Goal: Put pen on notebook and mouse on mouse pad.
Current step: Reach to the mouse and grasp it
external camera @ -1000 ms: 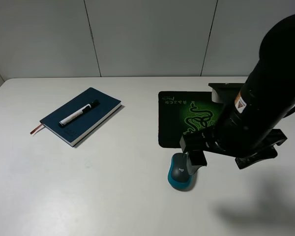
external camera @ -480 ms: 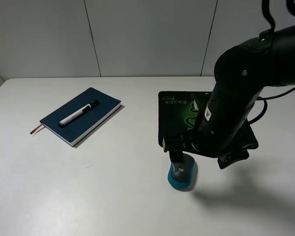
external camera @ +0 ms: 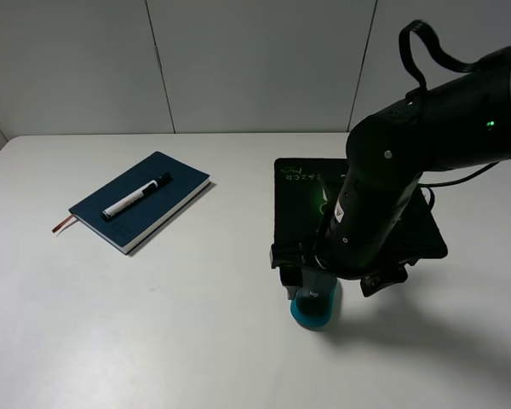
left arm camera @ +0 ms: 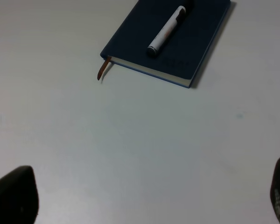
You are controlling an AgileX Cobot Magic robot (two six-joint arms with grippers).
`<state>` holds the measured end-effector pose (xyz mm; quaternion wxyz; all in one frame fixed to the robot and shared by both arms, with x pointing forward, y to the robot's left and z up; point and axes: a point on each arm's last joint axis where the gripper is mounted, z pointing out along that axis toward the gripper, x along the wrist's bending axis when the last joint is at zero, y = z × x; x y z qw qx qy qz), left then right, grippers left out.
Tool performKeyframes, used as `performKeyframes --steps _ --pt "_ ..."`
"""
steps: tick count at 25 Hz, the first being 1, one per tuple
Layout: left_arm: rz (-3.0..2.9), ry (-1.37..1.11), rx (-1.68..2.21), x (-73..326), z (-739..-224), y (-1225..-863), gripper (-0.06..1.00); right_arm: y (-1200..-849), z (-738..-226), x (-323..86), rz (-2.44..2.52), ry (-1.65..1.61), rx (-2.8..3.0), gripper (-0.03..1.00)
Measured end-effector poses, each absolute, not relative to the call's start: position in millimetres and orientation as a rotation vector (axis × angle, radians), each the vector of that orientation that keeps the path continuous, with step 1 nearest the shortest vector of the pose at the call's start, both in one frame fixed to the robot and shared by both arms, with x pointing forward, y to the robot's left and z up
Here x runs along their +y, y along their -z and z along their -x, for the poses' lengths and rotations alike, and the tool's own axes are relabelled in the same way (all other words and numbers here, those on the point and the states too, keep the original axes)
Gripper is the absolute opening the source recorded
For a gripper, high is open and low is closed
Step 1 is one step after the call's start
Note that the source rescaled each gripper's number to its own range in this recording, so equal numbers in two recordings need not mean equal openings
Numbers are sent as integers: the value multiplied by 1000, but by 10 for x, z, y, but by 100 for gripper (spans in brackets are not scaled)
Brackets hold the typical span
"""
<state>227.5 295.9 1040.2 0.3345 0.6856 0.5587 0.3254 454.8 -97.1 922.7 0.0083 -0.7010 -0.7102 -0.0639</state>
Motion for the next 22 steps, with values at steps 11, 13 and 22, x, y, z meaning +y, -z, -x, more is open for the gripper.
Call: performKeyframes --steps 11,13,22 --pt "-1789 -849 1458 2959 -2275 -10402 100 -9008 -4625 -913 2230 227 -2190 100" --pt "-1789 -849 1458 2959 -2275 -10402 100 -8958 -4639 -903 2238 231 -2185 100" --pt "-1789 -849 1458 2959 -2275 -10402 100 -8816 -4667 -903 2269 198 -2183 100"
